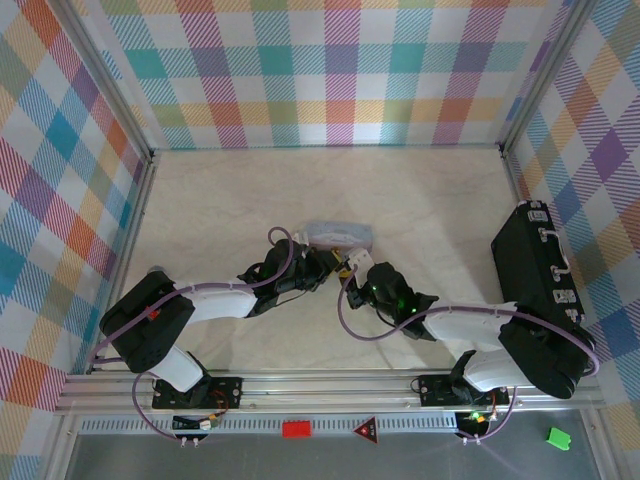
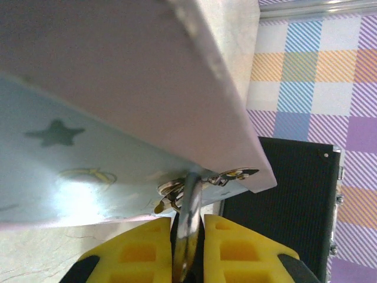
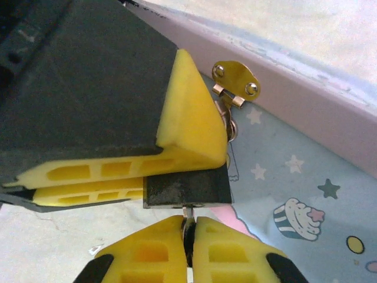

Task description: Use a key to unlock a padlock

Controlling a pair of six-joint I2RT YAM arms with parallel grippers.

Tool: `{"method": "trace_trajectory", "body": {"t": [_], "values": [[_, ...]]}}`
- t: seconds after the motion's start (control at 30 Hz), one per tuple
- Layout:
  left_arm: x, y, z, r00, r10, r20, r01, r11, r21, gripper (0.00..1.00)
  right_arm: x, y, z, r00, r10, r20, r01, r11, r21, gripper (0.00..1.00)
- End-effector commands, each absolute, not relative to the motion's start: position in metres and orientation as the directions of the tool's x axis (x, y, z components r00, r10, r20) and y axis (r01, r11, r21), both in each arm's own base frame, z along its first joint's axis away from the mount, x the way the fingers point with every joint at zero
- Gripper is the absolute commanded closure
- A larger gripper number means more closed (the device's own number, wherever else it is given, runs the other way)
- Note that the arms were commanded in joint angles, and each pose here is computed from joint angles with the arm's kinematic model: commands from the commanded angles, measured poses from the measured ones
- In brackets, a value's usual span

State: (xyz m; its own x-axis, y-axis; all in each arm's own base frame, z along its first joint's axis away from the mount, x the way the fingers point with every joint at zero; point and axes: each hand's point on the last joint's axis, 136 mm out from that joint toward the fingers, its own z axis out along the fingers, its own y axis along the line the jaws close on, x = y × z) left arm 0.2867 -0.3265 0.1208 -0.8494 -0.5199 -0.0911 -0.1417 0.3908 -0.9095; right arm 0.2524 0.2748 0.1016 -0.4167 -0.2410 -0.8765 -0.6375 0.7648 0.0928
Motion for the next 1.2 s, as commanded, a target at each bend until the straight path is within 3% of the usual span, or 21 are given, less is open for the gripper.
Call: {"method": "trace_trajectory", "body": {"t": [0.0, 0.13, 0.43, 0.6, 0.77, 0.87, 1.03, 1.17], "values": [[0.282, -0.336, 0.141, -0.867, -0.488, -0.104, -0.094, 0.365, -0.926, 1.0, 0.248, 0.289, 0.113, -0.56, -0.118, -0.82, -0.588, 0.754, 0.292, 0.99], [0.282, -0.334, 0.14, -0.866, -0.484, -0.126, -0.086, 0.392, -0.916, 1.0, 0.239, 0.294, 0.102, -0.696, -0.018, -0.718, -0.496, 0.735, 0.462, 1.0], [0.284, -0.327, 0.133, -0.862, -0.479, -0.163, -0.088, 0.459, -0.884, 1.0, 0.227, 0.305, 0.087, -0.823, 0.108, -0.557, -0.375, 0.634, 0.677, 1.0], [0.286, -0.322, 0.127, -0.858, -0.487, -0.164, -0.099, 0.47, -0.877, 0.98, 0.23, 0.31, 0.083, -0.859, 0.168, -0.484, -0.314, 0.573, 0.757, 1.0], [0.286, -0.321, 0.124, -0.858, -0.486, -0.163, -0.104, 0.478, -0.872, 0.95, 0.232, 0.31, 0.077, -0.863, 0.152, -0.483, -0.312, 0.592, 0.743, 1.0], [0.287, -0.318, 0.119, -0.857, -0.49, -0.16, -0.118, 0.489, -0.864, 0.9, 0.233, 0.303, 0.072, -0.857, 0.142, -0.495, -0.307, 0.629, 0.714, 1.0], [0.287, -0.309, 0.113, -0.846, -0.508, -0.162, -0.143, 0.509, -0.849, 0.67, 0.231, 0.298, 0.069, -0.856, 0.119, -0.504, -0.312, 0.657, 0.686, 1.0], [0.289, -0.301, 0.112, -0.837, -0.518, -0.176, -0.153, 0.532, -0.833, 0.58, 0.23, 0.296, 0.062, -0.863, 0.117, -0.491, -0.298, 0.667, 0.683, 1.0]]}}
